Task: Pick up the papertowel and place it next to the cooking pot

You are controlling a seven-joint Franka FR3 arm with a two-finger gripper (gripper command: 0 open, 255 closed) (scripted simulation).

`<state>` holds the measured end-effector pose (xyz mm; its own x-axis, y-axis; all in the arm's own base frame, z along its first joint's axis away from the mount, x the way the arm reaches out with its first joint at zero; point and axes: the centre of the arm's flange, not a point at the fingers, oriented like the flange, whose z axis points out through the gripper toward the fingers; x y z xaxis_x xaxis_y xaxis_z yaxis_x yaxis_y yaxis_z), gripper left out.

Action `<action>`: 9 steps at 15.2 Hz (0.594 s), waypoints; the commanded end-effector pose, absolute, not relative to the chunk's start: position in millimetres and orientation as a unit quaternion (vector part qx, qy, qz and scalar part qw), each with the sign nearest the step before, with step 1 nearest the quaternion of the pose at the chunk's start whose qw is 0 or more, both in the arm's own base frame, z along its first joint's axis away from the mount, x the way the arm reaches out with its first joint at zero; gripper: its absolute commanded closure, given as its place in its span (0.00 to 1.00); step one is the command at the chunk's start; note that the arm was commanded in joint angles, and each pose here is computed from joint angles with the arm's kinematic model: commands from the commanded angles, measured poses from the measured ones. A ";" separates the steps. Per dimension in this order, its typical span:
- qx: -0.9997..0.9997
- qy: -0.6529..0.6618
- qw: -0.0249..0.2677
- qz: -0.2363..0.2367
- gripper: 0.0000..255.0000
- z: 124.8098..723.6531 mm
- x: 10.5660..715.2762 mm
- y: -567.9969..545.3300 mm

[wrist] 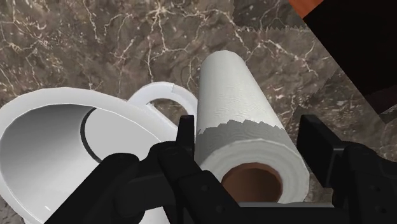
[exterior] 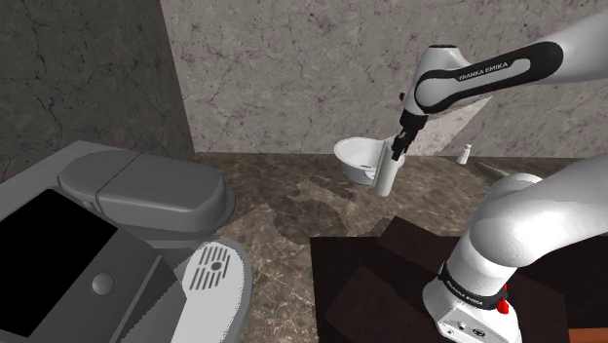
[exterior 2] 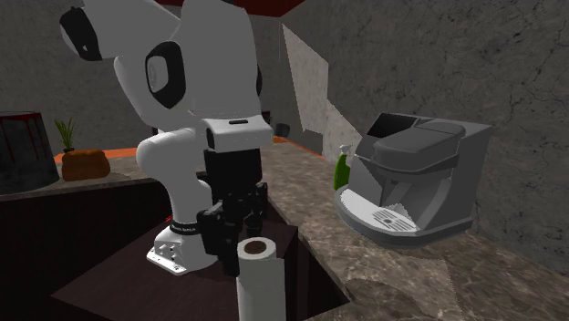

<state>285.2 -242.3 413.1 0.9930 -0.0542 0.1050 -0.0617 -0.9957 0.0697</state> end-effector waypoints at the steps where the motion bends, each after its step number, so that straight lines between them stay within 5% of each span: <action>1: 0.998 -0.029 0.037 0.052 1.00 402.0 284.2 -241.7; 9: 0.998 -0.029 0.037 0.052 1.00 359.8 284.2 -241.7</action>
